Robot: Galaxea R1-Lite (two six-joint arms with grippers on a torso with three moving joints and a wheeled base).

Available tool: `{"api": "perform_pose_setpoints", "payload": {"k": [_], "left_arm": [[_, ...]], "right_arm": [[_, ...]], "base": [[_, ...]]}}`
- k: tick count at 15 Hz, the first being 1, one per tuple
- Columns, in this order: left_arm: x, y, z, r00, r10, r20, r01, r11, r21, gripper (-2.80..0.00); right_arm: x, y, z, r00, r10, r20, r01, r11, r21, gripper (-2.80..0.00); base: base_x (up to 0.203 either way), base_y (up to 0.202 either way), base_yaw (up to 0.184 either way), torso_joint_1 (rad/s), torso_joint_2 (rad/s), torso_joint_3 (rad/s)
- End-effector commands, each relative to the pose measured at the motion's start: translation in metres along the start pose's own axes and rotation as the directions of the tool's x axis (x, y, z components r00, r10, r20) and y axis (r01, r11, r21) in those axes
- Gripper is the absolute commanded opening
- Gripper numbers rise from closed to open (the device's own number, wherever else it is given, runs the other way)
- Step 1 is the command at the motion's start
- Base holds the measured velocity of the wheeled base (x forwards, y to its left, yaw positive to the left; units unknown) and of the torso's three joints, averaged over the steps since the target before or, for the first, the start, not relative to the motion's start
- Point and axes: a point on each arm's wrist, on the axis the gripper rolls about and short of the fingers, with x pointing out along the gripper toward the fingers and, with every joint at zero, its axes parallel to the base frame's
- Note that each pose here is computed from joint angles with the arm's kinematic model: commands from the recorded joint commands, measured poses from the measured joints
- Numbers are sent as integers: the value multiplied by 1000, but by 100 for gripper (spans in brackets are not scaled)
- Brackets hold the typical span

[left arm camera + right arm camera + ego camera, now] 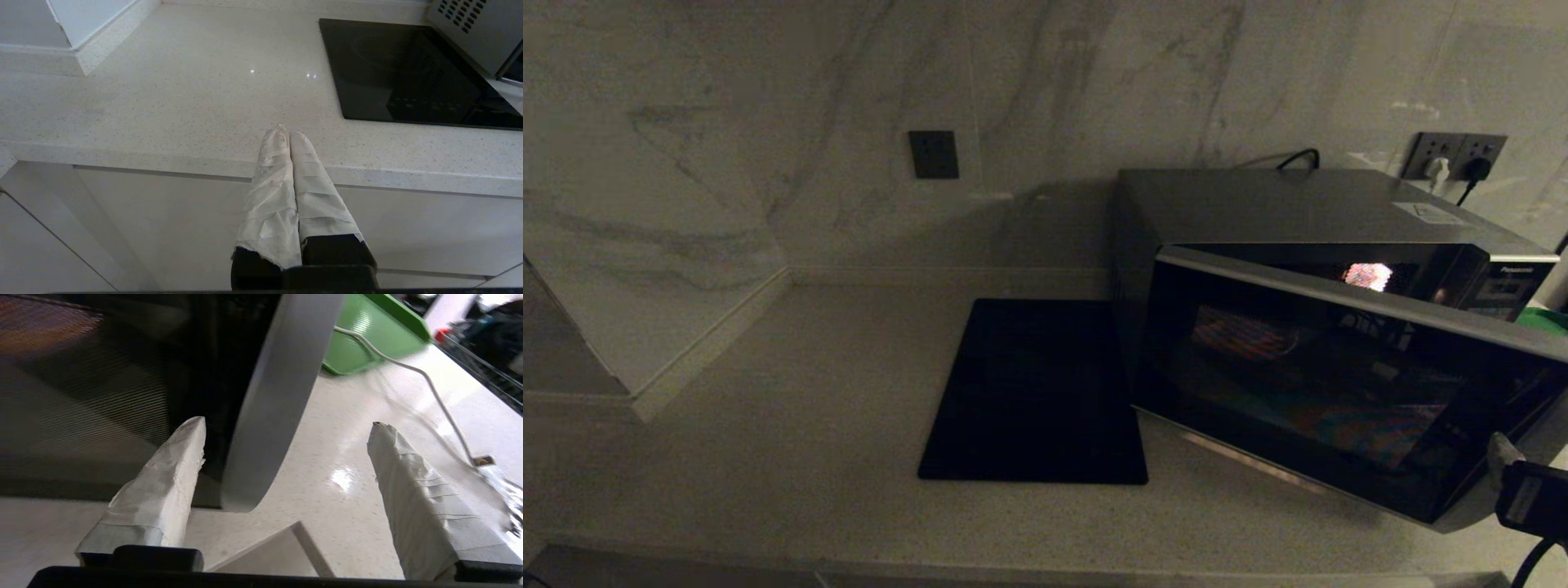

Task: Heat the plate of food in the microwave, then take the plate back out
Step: Open the microwave oven

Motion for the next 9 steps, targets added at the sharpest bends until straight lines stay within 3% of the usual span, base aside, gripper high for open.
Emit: {"api": "perform_pose_setpoints", "payload": {"k": [1,9], "left_arm": [[0,0,0,1000,0,-1,0,1000,-1,-280],[0,0,0,1000,2,0,-2,1000,0,-280]], "right_arm": [[-8,-5,5,999,23,35,-24,999,39,0],[-30,-26,30,985,51,166,-84,976,200,0]], "base": [[0,0,0,0,0,0],[0,0,0,0,0,0]]}}
